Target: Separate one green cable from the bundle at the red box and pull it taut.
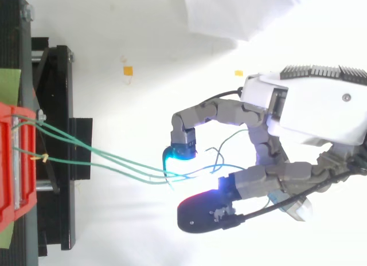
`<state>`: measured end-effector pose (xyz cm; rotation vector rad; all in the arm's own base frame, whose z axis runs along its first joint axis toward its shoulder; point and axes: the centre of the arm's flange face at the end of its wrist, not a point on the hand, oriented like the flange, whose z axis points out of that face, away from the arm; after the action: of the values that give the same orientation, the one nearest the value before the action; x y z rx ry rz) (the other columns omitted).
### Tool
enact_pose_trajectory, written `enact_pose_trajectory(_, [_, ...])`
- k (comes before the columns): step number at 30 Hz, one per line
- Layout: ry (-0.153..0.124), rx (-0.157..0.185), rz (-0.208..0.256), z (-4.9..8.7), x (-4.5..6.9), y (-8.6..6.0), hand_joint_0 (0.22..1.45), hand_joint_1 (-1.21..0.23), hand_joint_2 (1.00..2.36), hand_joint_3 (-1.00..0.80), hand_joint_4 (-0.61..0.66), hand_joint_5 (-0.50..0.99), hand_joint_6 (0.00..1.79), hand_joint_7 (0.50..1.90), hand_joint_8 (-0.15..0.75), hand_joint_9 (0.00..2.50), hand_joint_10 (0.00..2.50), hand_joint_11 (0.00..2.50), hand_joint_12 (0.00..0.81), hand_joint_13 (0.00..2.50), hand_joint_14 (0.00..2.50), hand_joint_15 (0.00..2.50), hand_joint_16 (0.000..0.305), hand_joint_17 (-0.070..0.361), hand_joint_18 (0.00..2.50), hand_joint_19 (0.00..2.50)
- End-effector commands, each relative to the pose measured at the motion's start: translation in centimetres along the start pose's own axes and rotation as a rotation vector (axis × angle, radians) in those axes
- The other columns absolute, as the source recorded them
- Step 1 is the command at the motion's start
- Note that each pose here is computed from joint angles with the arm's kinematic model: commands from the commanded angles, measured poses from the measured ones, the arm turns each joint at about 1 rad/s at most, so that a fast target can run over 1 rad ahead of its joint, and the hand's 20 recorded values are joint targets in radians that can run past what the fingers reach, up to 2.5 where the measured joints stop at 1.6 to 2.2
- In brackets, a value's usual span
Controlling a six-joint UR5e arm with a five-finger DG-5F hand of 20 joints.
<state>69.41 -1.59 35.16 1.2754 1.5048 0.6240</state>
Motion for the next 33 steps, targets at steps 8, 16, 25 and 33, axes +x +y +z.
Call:
enact_pose_trajectory(8, [0.001,-0.001,0.0,-0.02,0.04,0.04,0.64,-0.66,1.0,-0.5,-0.02,0.14,0.5,1.32,0.234,2.16,0.02,0.66,0.403,1.79,0.02,0.82,0.051,0.114,1.53,0.88])
enact_pose_trajectory(16, [0.001,0.001,-0.001,-0.01,0.06,-0.02,0.65,-0.62,1.0,-0.5,-0.02,0.14,0.5,1.31,0.24,2.16,0.02,0.67,0.407,1.8,0.03,0.83,0.05,0.112,1.54,0.88])
enact_pose_trajectory(25, [0.004,0.0,0.001,-0.01,0.09,-0.02,0.66,-0.62,1.0,-0.5,-0.03,0.14,0.5,1.31,0.237,2.17,0.02,0.67,0.408,1.81,0.02,0.83,0.049,0.111,1.53,0.88])
enact_pose_trajectory(33, [0.008,-0.001,0.001,-0.01,0.13,-0.01,0.5,-0.62,1.0,-0.5,0.05,0.14,0.5,1.33,0.238,2.17,0.02,0.63,0.43,1.82,0.02,0.82,0.059,0.133,1.59,0.86])
